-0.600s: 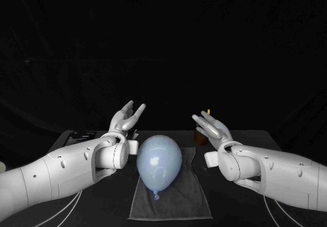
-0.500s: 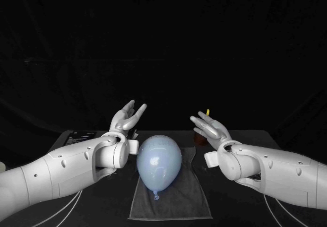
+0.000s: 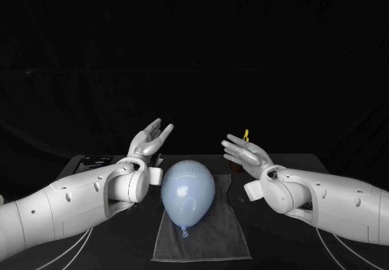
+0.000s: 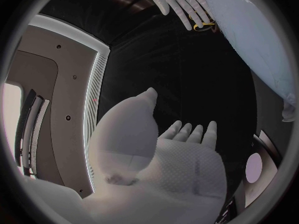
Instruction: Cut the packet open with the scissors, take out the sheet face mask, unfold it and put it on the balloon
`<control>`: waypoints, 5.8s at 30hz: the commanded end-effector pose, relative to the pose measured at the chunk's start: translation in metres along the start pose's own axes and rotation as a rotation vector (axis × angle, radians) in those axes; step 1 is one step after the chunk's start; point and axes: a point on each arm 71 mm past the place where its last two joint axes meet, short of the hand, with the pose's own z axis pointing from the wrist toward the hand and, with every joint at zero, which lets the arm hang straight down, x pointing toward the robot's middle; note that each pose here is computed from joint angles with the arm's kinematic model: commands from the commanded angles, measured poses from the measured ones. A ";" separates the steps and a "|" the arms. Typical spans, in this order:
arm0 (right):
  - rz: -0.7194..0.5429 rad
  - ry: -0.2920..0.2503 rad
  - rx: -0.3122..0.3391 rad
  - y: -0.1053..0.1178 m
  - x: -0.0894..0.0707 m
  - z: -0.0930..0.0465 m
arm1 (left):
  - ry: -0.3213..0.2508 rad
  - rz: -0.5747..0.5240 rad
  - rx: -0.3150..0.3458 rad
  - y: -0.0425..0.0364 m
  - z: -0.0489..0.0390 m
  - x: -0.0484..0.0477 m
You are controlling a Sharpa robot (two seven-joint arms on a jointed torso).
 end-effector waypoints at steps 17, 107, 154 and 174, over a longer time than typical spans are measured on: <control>-0.260 0.001 -0.103 0.026 -0.016 0.002 | 0.103 -0.046 0.054 -0.0207 -0.0193 -0.0205; -1.144 -0.344 0.283 0.135 -0.113 0.047 | 0.326 -0.153 0.053 -0.0633 -0.0354 -0.0203; -1.025 -0.392 0.170 0.133 -0.110 0.052 | 0.350 -0.161 0.036 -0.0611 -0.0339 -0.0229; -0.867 -0.363 -0.049 0.142 -0.095 0.032 | 0.352 -0.158 0.017 -0.0575 -0.0316 -0.0255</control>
